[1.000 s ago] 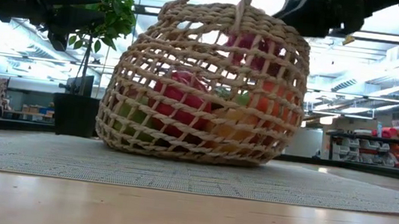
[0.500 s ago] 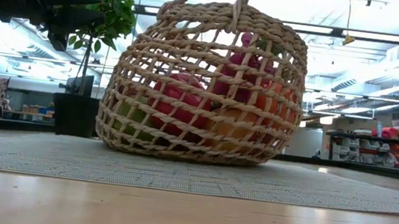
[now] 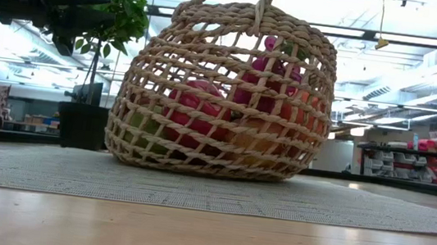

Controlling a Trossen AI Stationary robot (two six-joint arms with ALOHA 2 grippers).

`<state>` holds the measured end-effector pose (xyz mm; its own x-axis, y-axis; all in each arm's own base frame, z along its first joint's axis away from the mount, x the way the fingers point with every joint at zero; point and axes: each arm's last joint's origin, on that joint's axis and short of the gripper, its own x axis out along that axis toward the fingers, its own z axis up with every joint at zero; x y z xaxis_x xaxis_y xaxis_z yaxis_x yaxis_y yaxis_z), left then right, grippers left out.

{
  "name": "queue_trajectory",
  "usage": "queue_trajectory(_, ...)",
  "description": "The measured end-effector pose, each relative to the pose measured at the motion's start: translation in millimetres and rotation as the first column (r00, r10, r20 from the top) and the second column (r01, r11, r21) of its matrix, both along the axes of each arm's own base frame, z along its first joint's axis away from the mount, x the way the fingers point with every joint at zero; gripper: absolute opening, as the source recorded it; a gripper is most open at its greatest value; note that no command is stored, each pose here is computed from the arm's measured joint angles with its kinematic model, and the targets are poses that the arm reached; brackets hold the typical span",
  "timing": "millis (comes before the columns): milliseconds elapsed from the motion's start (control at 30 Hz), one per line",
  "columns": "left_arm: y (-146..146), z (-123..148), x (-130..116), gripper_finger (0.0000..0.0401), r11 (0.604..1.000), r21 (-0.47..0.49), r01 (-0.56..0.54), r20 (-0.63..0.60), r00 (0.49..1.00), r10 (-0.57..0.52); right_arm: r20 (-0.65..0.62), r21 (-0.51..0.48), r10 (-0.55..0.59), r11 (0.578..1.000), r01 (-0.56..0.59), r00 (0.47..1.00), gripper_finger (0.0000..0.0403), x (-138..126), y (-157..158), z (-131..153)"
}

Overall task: Build produce basket
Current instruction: Return to Home Position

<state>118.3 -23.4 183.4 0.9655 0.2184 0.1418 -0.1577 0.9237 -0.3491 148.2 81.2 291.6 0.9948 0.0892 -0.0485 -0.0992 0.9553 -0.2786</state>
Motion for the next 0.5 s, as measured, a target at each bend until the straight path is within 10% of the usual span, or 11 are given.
queue_trajectory(500, 0.0, -0.1, 0.0, 0.016, 1.0, 0.0, 0.0, -0.001, 1.0, 0.0, 0.222, 0.212, 0.097, 0.967, -0.145, 0.97, 0.0309, -32.8, -30.9, -68.8)
